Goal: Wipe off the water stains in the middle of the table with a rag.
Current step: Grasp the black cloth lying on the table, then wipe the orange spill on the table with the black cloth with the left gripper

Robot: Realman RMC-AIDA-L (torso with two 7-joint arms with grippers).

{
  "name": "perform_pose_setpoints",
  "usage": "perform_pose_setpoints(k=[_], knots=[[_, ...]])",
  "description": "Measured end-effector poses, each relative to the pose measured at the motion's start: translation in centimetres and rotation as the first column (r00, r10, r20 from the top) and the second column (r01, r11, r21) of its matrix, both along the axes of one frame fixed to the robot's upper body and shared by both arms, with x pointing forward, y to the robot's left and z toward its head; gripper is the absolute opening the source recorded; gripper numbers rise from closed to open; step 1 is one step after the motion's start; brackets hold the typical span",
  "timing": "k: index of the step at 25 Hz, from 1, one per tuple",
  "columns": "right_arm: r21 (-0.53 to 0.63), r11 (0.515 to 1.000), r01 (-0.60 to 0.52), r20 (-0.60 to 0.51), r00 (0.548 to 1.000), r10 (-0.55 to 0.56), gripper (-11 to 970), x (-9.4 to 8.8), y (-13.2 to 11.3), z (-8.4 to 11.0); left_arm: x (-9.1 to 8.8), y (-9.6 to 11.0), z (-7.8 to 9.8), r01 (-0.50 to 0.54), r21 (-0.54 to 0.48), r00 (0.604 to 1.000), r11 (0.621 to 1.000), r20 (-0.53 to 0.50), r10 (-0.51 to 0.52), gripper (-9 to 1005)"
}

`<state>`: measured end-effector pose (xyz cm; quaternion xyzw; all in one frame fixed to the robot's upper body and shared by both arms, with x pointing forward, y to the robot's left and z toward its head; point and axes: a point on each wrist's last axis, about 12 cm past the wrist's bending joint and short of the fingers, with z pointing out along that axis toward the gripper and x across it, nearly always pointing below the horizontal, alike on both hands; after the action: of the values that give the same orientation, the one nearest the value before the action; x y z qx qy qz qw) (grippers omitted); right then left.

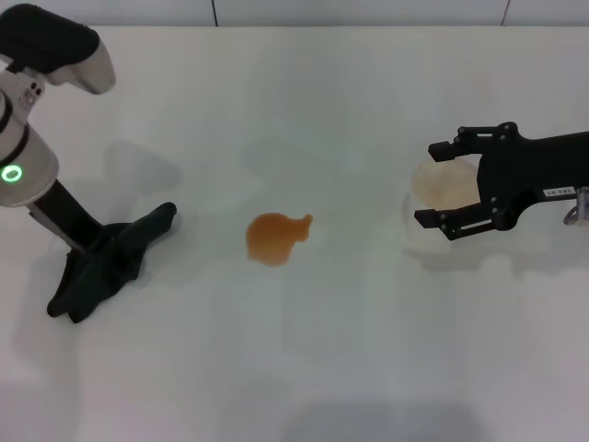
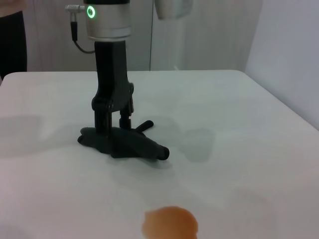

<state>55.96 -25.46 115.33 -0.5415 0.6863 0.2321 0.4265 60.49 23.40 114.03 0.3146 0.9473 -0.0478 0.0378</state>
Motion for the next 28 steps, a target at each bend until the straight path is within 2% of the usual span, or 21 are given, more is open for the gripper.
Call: perform_pose_setpoints(k=[5, 10, 16, 21, 28], knots=[[0.0, 1.0, -0.001, 0.0, 1.0, 0.001, 872, 0.0, 0.0, 0.0, 0.2, -0.1, -0.4, -0.036, 0.007, 0.999, 0.999, -0.012, 0.036, 832], [0.0, 1.0, 0.001, -0.001, 1.0, -0.001, 872, -0.1, -0.1, 0.0, 0.3, -0.1, -0.3, -0.035, 0.008, 0.999, 0.999, -0.008, 0.035, 613], [0.0, 1.0, 0.0, -0.001, 1.0, 0.0, 872, -0.1, 0.0, 0.0, 0.4, -0.2, -0.2, -0.033, 0.008, 0.999, 0.999, -0.004, 0.033, 402], [0.001, 1.0, 0.0, 0.0, 1.0, 0.0, 873, -0.1, 0.0, 0.0, 0.5, -0.2, -0.2, -0.036, 0.006, 0.999, 0.999, 0.002, 0.036, 167], [0.006, 1.0, 0.0, 0.001, 1.0, 0.0, 873, -0.1, 0.0, 0.0, 1.4, -0.3, -0.1, -0.093, -0.021, 0.992, 0.995, 0.081, 0.094, 97]])
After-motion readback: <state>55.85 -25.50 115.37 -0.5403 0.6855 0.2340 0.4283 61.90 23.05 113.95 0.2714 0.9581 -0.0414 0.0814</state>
